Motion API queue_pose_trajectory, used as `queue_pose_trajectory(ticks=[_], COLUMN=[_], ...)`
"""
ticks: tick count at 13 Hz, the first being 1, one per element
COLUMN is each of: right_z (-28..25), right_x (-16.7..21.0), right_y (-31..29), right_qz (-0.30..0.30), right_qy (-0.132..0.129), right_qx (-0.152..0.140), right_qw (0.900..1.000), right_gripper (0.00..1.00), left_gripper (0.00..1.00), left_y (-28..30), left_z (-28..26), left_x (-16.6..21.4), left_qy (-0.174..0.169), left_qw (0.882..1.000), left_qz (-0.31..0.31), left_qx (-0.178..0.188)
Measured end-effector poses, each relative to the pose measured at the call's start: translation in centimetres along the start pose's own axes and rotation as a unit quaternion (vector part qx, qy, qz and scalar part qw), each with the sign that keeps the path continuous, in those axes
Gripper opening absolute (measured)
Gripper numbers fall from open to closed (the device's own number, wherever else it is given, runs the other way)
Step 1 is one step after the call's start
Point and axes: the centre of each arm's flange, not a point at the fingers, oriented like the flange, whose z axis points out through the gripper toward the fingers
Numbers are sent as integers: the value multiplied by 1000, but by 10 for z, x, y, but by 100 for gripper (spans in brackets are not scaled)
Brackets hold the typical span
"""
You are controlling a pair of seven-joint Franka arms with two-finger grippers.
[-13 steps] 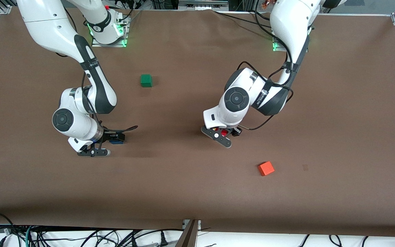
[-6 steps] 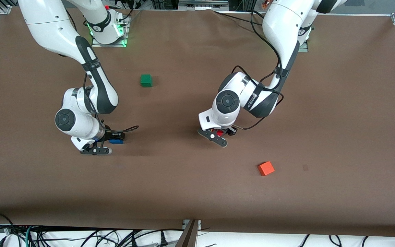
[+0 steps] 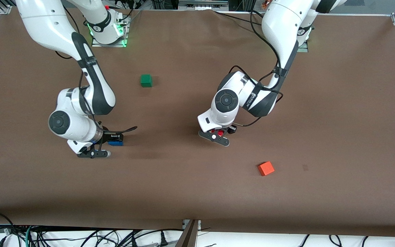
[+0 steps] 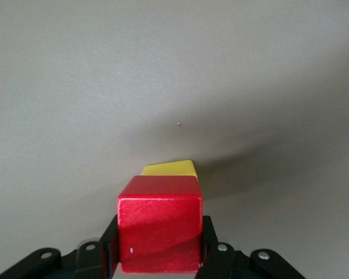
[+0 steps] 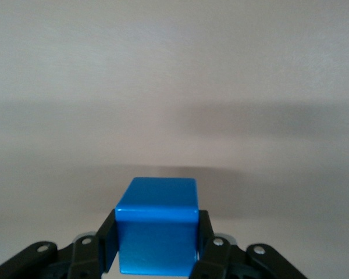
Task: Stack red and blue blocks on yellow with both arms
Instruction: 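Carry the red cube over the yellow cube with the left gripper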
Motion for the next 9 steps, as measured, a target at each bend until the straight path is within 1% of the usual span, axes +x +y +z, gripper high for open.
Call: queue_pose_trajectory(ticks=[1, 3, 6, 8, 9], right_z=[-26, -58, -60, -61, -63], right_x=[3, 3, -13, -18, -17], right_y=[-10, -41, -110, -154, -168], right_qz=[10, 30, 67, 84, 90], right_qy=[-3, 6, 12, 25, 36], right_qx=[3, 10, 11, 16, 21], right_qw=[1000, 999, 998, 996, 995], right_gripper=[56, 56, 56, 56, 56], left_gripper=[56, 56, 56, 56, 56], left_y=[4, 9, 8, 7, 6], left_z=[0, 1, 1, 3, 4], left_x=[-1, -3, -3, -3, -3], left_qy=[0, 0, 0, -1, -1], left_qw=[1000, 1000, 1000, 1000, 1000], left_qz=[-3, -4, -5, -9, -11], left_qx=[0, 1, 2, 3, 3])
